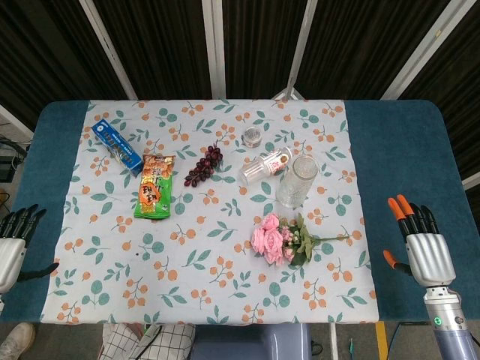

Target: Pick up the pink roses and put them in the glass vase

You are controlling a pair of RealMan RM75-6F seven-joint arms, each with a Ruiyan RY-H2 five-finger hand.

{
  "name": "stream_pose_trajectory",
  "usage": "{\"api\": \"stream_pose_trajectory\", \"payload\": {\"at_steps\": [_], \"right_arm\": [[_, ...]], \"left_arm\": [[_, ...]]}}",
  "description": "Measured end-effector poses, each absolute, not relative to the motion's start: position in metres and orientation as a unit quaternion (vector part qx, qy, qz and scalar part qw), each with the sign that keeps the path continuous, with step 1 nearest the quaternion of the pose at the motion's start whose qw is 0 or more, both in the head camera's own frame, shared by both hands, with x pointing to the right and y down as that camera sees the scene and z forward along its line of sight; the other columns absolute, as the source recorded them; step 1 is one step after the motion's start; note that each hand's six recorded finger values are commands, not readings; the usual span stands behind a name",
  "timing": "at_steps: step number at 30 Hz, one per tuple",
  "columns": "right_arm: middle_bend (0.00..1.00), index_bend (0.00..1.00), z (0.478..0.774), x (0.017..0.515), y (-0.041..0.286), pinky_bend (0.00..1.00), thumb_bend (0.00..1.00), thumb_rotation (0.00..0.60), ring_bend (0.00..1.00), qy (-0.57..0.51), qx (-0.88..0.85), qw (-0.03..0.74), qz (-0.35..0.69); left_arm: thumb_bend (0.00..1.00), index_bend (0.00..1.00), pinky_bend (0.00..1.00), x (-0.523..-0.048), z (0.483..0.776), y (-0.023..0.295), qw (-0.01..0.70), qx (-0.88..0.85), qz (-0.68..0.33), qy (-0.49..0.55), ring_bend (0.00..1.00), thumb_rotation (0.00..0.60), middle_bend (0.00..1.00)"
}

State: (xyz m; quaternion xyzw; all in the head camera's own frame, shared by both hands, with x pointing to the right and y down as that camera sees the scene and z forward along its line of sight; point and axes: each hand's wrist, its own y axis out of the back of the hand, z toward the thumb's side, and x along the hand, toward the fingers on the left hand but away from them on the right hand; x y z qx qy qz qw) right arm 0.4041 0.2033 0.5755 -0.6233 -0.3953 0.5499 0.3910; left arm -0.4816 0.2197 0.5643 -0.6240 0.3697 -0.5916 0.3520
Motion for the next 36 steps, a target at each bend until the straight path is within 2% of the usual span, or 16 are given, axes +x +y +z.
{"api": "stream_pose_trajectory", "payload": {"at_steps": [23,31,36], "right_arm": [[0.00,0.00,0.578,0.387,0.207,0.00,0.29,0.600,0.00,-0.398,-0.651,0.359,0.537],[0.00,0.00,0.588,0.350,0.207,0.00,0.29,0.600,0.00,-0.373,-0.705,0.317,0.513],[0.00,0.00,0.606,0.328,0.208,0.00,0.29,0.600,0.00,-0.346,-0.728,0.296,0.512]], "left_arm": [[0.00,0.00,0.00,-0.481,0.562,0.219,0.347,-0.630,-0.582,0.379,0.00,0.600,0.00],[0.00,0.00,0.00,-0.480,0.562,0.219,0.347,-0.631,-0.580,0.380,0.00,0.600,0.00],[0.00,0.00,0.00,-0.481,0.562,0.220,0.344,-0.632,-0.581,0.380,0.00,0.600,0.00]]}}
